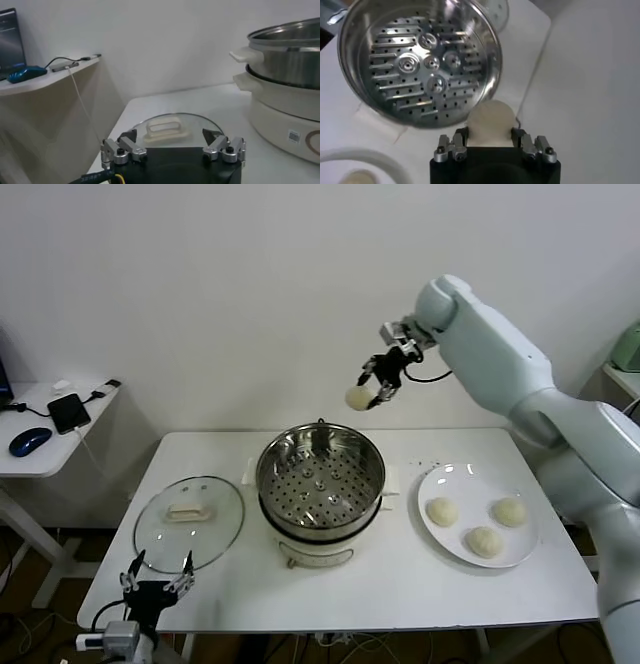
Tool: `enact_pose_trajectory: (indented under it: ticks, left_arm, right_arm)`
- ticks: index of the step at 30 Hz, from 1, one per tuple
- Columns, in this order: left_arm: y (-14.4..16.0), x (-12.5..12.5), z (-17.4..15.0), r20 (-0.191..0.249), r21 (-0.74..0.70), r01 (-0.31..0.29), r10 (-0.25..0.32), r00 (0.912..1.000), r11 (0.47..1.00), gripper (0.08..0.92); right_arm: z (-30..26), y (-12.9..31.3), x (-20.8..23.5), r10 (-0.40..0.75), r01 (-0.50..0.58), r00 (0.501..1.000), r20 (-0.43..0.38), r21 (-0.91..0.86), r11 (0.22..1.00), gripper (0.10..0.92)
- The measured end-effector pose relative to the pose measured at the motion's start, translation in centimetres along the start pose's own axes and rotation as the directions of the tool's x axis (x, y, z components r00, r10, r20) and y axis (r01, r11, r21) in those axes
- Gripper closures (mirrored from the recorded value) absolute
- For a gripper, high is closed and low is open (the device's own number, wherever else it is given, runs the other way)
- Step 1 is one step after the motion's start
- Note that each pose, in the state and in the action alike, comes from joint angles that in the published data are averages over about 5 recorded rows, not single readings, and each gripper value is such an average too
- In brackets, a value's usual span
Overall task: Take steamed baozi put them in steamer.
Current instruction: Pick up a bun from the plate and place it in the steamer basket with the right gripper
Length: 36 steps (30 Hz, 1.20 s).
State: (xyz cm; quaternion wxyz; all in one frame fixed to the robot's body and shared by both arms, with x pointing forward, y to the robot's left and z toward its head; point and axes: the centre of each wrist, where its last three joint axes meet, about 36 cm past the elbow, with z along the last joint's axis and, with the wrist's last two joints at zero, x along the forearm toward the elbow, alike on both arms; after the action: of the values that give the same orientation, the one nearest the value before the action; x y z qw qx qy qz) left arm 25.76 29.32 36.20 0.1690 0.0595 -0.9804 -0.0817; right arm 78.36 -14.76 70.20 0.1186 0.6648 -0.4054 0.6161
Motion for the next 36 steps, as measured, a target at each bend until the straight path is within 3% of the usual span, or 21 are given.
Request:
enact_pose_trajectory:
  ticks: [7, 15, 36]
  left_arm:
    - [-0.3, -0.2, 0.3, -0.009, 0.011, 0.002, -0.002, 1.0000, 1.000, 0.177]
    - [-0.3, -0.3, 0.4, -0.012, 0.018, 0.007, -0.006, 0.9999, 1.000, 0.177]
    - [-0.9, -0.6, 0.7, -0.018, 0.020, 0.001, -0.001, 0.9998, 1.000, 0.177]
  right_arm:
    - [-3.0, -1.8, -2.8, -0.090, 0.090, 0.996, -0.011, 0.262, 0.961, 0.437]
    - [-4.5, -2.3, -5.8, -0.144, 0.163, 0.987, -0.075, 0.414, 0.896, 0.436]
    - [-5.4, -1.0, -12.6, -0.094, 0.137, 0.990, -0.108, 0.521, 0.842, 0.437]
